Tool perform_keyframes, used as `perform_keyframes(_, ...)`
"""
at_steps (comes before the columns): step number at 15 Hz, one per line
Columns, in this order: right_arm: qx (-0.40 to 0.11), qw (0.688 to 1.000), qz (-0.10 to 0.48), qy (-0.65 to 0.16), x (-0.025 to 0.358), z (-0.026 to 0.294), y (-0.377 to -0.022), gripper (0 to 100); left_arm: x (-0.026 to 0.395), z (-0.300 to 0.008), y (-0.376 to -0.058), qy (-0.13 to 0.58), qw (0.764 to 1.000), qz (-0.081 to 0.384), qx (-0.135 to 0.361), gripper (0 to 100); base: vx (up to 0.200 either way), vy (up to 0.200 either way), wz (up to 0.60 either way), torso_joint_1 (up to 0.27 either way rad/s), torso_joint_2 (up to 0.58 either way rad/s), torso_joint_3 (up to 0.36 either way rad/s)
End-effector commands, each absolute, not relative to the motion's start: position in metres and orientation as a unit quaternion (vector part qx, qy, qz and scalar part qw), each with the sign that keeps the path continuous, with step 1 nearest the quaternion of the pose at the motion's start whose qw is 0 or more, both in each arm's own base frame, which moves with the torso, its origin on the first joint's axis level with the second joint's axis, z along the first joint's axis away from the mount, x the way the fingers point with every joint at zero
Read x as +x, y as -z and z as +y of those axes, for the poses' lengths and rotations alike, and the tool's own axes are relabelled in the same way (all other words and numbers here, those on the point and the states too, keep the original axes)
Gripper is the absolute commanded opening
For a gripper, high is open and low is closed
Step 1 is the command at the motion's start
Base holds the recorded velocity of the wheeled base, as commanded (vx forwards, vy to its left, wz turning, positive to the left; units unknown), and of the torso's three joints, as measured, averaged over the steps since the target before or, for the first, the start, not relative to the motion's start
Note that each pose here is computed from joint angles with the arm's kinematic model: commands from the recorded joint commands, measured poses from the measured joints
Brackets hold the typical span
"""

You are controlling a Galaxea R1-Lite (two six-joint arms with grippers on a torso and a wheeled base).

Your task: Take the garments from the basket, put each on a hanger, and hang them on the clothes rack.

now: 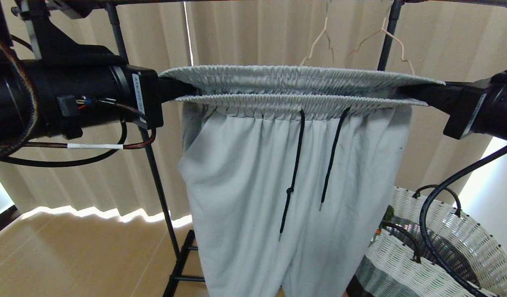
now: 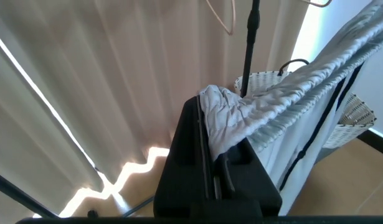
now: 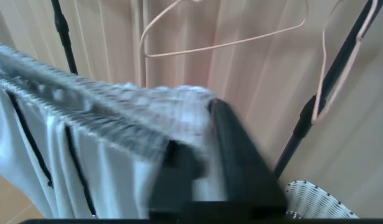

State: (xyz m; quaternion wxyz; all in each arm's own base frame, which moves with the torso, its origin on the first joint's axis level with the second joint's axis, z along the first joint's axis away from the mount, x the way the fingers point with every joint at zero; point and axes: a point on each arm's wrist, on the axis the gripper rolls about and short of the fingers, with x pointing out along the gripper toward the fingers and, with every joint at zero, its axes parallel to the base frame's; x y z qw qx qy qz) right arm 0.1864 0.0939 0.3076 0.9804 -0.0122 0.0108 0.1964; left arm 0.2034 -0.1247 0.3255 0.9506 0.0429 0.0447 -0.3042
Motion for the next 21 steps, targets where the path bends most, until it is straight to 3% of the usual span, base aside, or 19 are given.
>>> perform_keyframes(1,-0.013,0.980,0.011,-0.197,0.187,0.094,-0.306,100,0.204,-0.125,-0.325,0.305,0.950,0.045,0.044,0,0.000,0.000,0.00,0.000,0.00,0.000)
perform_keyframes(5,-0.005,0.978,0.004,-0.207,0.180,0.092,-0.308,100,0.206,-0.123,-0.324,0.291,0.954,0.047,0.048,0,0.000,0.000,0.00,0.000,0.00,0.000)
perform_keyframes(9,0.003,0.959,-0.017,-0.282,0.159,0.085,-0.313,100,0.215,-0.123,-0.320,0.206,0.975,0.056,0.064,0,0.000,0.000,0.00,0.000,0.00,0.000)
perform_keyframes(21,0.005,0.950,-0.030,-0.310,0.150,0.082,-0.317,100,0.219,-0.108,-0.318,0.169,0.982,0.060,0.062,0,0.000,0.000,0.00,0.000,0.00,0.000)
